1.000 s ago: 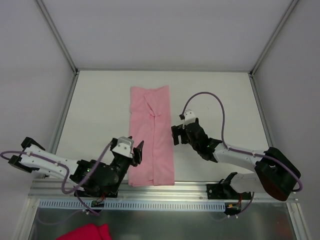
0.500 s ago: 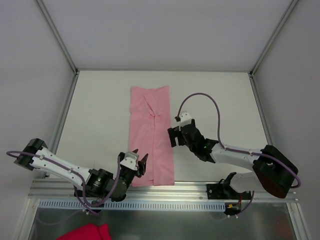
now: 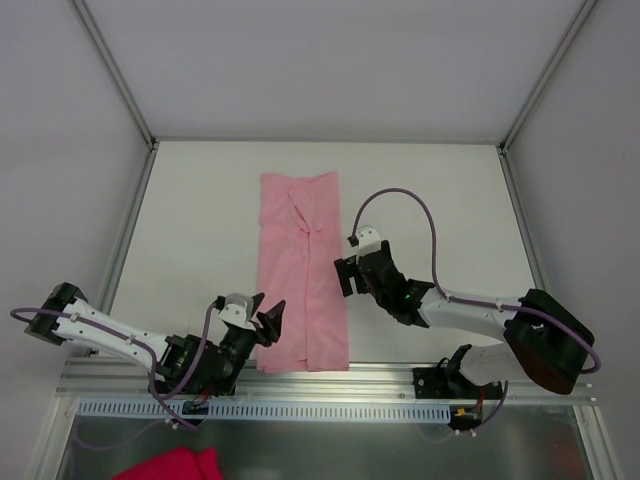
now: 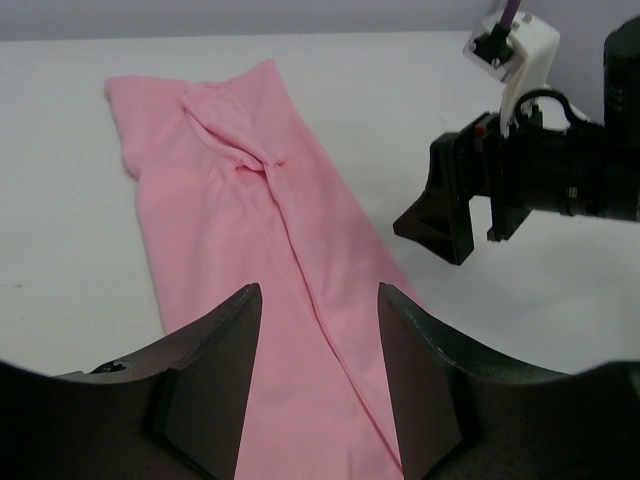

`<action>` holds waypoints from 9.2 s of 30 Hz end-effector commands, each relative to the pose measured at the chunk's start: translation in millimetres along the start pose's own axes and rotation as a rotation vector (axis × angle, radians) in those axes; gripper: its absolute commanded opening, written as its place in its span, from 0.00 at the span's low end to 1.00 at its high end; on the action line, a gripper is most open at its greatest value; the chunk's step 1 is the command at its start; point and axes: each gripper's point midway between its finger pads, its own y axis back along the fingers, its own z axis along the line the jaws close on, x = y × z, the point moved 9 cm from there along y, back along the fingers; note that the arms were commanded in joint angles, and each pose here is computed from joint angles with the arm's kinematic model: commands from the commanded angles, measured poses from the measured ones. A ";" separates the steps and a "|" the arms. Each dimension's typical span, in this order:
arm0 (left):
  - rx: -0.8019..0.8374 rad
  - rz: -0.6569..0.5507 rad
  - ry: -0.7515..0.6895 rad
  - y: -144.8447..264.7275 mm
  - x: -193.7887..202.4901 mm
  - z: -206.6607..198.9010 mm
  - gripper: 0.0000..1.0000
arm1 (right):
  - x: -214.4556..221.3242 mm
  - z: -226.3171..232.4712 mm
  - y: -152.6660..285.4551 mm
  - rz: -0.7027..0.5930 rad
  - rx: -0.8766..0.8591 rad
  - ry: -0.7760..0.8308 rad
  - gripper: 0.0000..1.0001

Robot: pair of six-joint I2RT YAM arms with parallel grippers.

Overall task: Fold and stack the t-shirts
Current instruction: Grab the bottom of the folded rectangular tshirt with both arms

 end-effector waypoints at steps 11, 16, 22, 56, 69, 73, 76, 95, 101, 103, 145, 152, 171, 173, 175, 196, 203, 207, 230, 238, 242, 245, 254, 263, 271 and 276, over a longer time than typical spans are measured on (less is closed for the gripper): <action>-0.216 -0.026 0.092 -22.8 -56.2 12.0 0.81 | -19.7 6.2 -6.3 -0.061 0.001 0.002 0.92; -0.370 0.136 0.160 -33.1 -30.3 49.9 0.83 | -30.9 1.8 0.9 -0.094 0.019 0.008 0.98; -0.471 0.167 0.155 -52.2 -32.9 41.7 0.98 | -38.2 -12.3 3.1 -0.107 -0.049 -0.080 1.00; 0.320 0.055 0.736 -131.7 -24.4 143.9 0.99 | -34.0 -26.1 5.1 -0.107 0.004 -0.084 1.00; 0.154 -0.019 0.763 -117.5 -8.1 148.9 0.99 | -38.2 -32.1 -4.1 -0.070 0.052 -0.121 1.00; 0.264 -0.055 0.752 -110.4 -12.6 138.4 0.99 | -40.0 -34.6 -7.8 -0.093 0.019 -0.165 1.00; 0.282 -0.059 0.817 -106.7 -0.2 134.5 0.97 | -37.3 -42.3 -8.2 -0.110 0.017 -0.193 1.00; -0.157 0.066 0.434 -75.9 97.4 113.9 0.59 | -23.0 -45.5 -14.9 -0.106 0.005 -0.184 1.00; -0.339 0.083 0.251 -74.2 74.7 87.8 0.57 | -22.1 -46.2 -13.5 -0.103 0.006 -0.176 1.00; -0.388 0.089 0.190 -75.9 67.9 80.6 0.57 | -22.4 -46.2 -13.2 -0.104 0.005 -0.173 1.00; -0.257 0.277 0.010 9.7 -33.4 18.2 0.40 | -16.9 -26.4 -13.1 -0.132 -0.096 -0.147 1.00; -0.256 0.253 0.072 8.8 -34.6 26.2 0.40 | -27.3 11.5 24.9 -0.155 0.046 0.035 1.00; -0.268 0.260 0.065 9.6 -26.8 27.6 0.41 | 6.0 35.1 146.1 -0.441 0.302 0.004 1.00; -0.272 0.261 0.063 9.5 -25.7 27.9 0.41 | 9.5 45.2 148.3 -0.435 0.293 0.035 1.00; -0.272 0.259 0.063 9.6 -24.9 28.4 0.41 | 8.0 46.7 154.2 -0.433 0.303 0.058 1.00; -0.274 0.233 0.043 5.9 -24.5 16.6 0.44 | 40.6 40.7 121.6 -0.266 0.061 -0.011 1.00; -0.284 0.238 0.046 6.6 -18.6 18.9 0.45 | 31.4 33.2 113.7 -0.272 0.028 -0.115 1.00; -0.307 0.246 0.064 7.9 -7.9 24.0 0.44 | 30.6 38.2 112.1 -0.249 0.089 -0.051 1.00; -0.353 0.273 0.067 8.4 -1.9 29.8 0.45 | 26.7 40.1 108.5 -0.237 0.060 -0.039 1.00; -0.336 0.276 0.049 7.3 -13.0 27.3 0.47 | 27.4 40.9 107.9 -0.230 0.061 -0.036 1.00; -0.302 0.269 0.058 4.0 -41.5 21.9 0.47 | 28.8 43.5 105.6 -0.227 0.057 -0.021 1.00; -0.267 0.284 0.027 3.0 -64.5 11.0 0.45 | 27.0 46.9 104.3 -0.237 0.050 -0.031 1.00; -0.217 0.306 0.107 24.1 -13.2 -18.9 0.39 | 27.9 44.9 105.5 -0.245 0.031 -0.030 1.00; -0.200 0.265 0.216 44.8 45.6 -16.4 0.40 | 28.5 51.8 103.1 -0.227 0.004 -0.011 1.00; 0.024 0.244 0.468 44.9 47.2 -3.8 0.41 | 25.4 57.2 102.6 -0.224 -0.005 -0.004 1.00; 0.075 0.218 0.657 40.3 52.6 9.5 0.46 | 24.7 57.1 102.8 -0.224 -0.004 0.002 1.00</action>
